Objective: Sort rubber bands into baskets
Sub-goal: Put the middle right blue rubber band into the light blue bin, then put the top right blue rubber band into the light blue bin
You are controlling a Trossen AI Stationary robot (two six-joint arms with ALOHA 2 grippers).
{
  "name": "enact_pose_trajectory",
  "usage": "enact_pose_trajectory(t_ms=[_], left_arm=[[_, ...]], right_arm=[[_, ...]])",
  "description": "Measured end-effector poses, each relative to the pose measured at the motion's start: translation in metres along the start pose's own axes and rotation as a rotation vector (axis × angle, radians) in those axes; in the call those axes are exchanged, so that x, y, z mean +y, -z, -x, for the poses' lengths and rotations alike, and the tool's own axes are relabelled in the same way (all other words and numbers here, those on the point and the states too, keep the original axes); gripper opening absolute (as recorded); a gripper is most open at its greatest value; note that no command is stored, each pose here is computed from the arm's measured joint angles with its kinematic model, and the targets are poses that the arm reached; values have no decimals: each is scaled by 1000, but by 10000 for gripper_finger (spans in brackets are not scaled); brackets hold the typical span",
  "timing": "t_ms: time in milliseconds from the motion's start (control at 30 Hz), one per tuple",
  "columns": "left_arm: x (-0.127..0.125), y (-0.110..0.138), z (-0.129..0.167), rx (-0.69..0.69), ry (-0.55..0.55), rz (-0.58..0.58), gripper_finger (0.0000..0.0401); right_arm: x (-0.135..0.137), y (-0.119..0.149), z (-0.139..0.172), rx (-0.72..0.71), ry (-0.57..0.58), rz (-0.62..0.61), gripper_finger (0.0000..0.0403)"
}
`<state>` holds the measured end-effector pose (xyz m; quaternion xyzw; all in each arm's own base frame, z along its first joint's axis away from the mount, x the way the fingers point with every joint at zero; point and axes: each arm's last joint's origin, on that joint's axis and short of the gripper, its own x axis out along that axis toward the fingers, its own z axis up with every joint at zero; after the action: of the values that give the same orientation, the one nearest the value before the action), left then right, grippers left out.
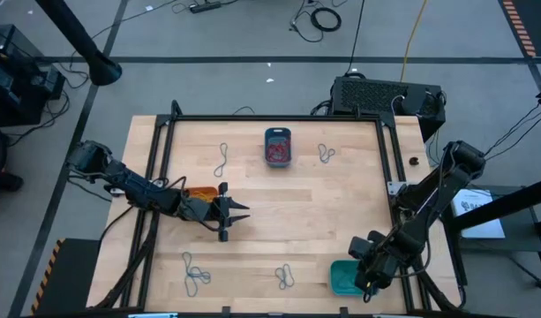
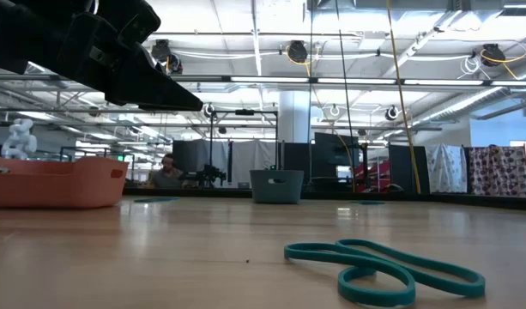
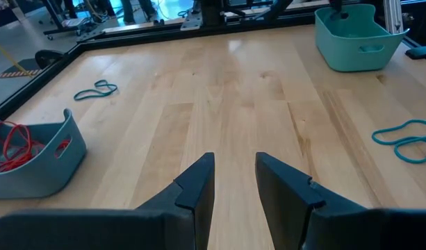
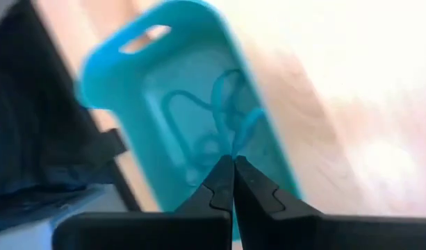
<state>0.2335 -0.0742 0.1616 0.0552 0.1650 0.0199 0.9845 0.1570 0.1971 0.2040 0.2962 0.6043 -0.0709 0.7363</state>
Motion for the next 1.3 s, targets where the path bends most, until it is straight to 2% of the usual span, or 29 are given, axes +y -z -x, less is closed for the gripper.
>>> enact_pose_trajectory(t_ms=[100, 267, 767, 1033, 1167, 1300], left_arm=[[0, 0, 0, 0, 0, 0, 114], [0, 0, 0, 0, 0, 0, 114], [0, 0, 0, 0, 0, 0, 114], [0, 0, 0, 0, 0, 0, 114], [0, 0, 0, 0, 0, 0, 114], [0, 0, 0, -1, 0, -1, 114]], right_arm=[[-5, 1, 0, 12, 52, -39, 0], [-6, 2, 0, 33, 63, -73, 0], [-1, -1, 3, 48, -8, -85, 3], [-3, -9, 11, 38, -41, -114, 69], [-1, -10, 16, 51, -93, -108, 101], [-3, -18, 22, -15, -111, -82, 117]])
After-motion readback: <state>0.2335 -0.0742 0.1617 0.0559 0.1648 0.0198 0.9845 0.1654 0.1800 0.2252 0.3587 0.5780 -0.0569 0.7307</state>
